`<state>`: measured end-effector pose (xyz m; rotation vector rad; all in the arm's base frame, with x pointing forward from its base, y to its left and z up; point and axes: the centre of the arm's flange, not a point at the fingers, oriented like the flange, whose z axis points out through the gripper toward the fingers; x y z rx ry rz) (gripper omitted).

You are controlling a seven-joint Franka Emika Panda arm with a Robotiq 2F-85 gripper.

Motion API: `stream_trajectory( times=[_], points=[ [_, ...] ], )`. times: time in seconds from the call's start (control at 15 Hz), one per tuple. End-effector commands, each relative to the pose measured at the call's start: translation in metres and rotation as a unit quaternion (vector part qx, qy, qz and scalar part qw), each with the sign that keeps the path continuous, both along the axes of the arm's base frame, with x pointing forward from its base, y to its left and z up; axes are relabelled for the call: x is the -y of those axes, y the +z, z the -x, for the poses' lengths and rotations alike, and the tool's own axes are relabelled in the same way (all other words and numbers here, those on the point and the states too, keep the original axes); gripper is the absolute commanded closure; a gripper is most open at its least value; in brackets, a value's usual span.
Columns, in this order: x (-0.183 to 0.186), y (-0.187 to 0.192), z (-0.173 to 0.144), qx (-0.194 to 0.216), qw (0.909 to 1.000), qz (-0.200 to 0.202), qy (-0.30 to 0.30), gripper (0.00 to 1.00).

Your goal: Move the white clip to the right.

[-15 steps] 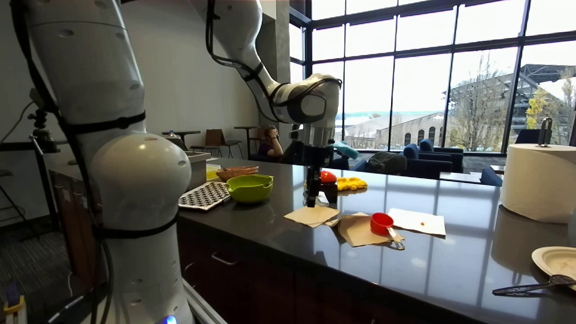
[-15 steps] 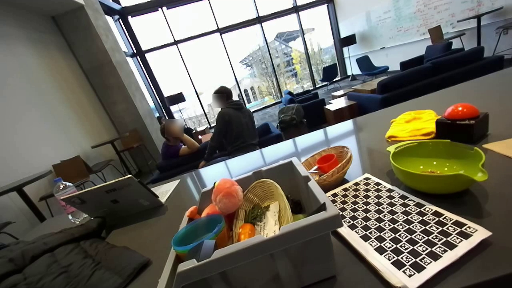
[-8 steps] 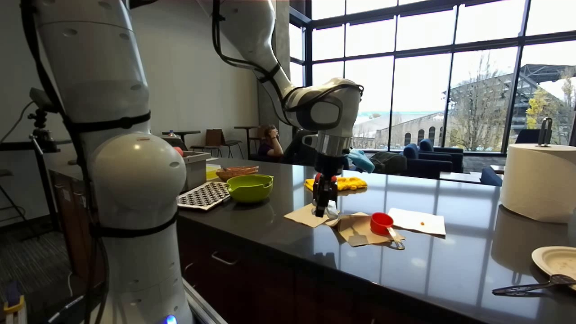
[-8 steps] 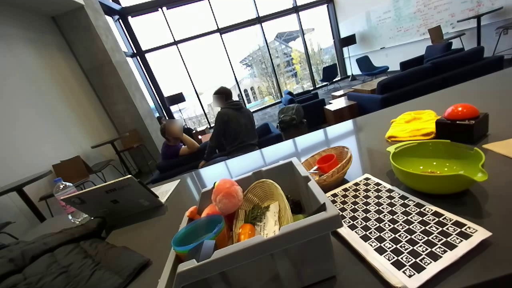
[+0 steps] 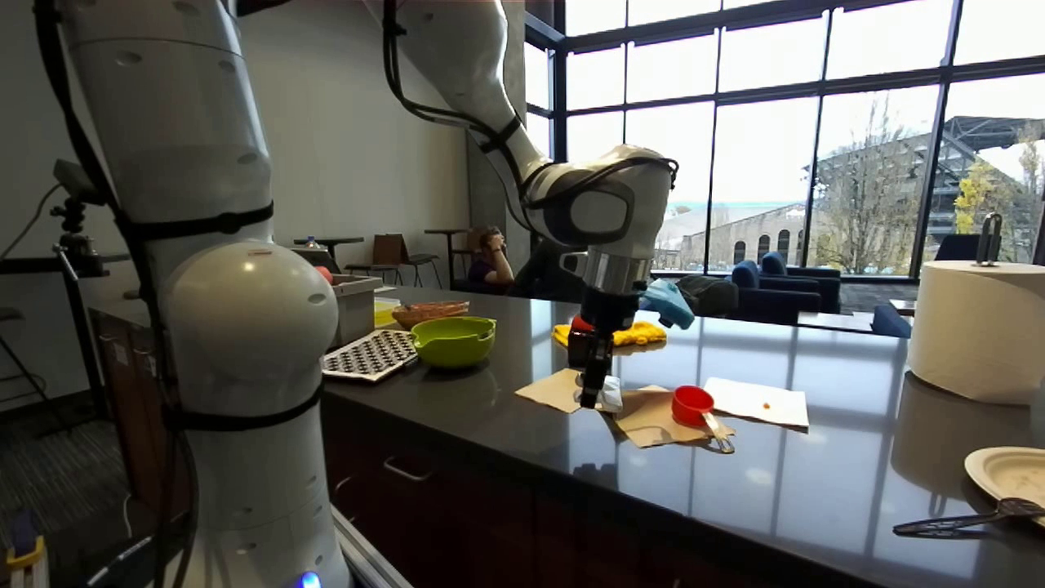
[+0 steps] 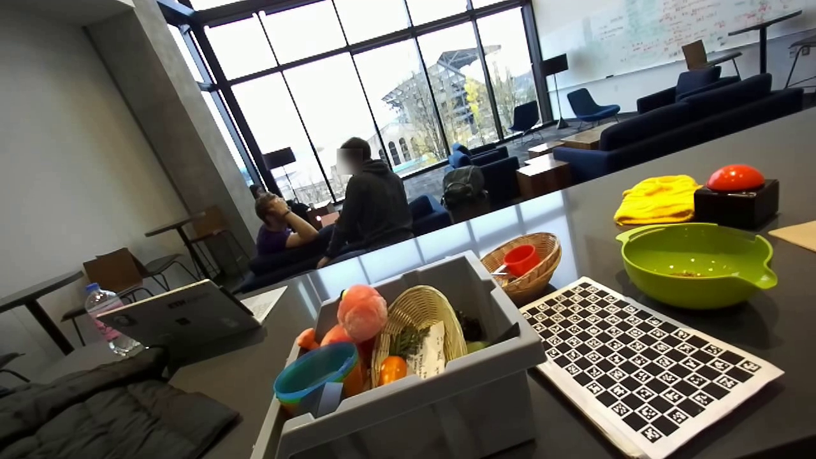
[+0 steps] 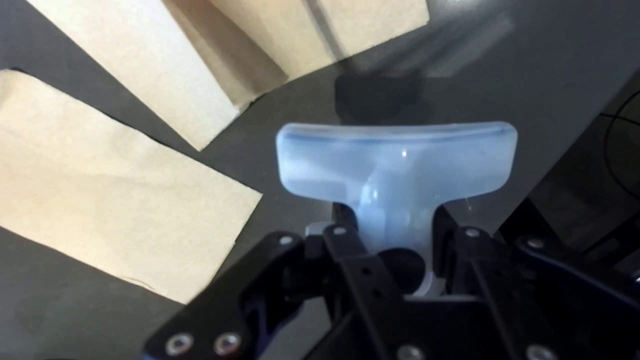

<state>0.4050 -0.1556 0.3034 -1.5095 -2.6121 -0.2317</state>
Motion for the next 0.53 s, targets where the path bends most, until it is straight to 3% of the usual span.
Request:
stream_trajectory(
  times=[0.0, 0.47],
  points=[
    [0.017, -0.011, 0.012, 0.006, 0.9997, -0.008, -0.022, 0.89],
    [0.022, -0.029, 0.02, -0.006, 0.999, -0.026, -0.036, 0.89]
  ],
)
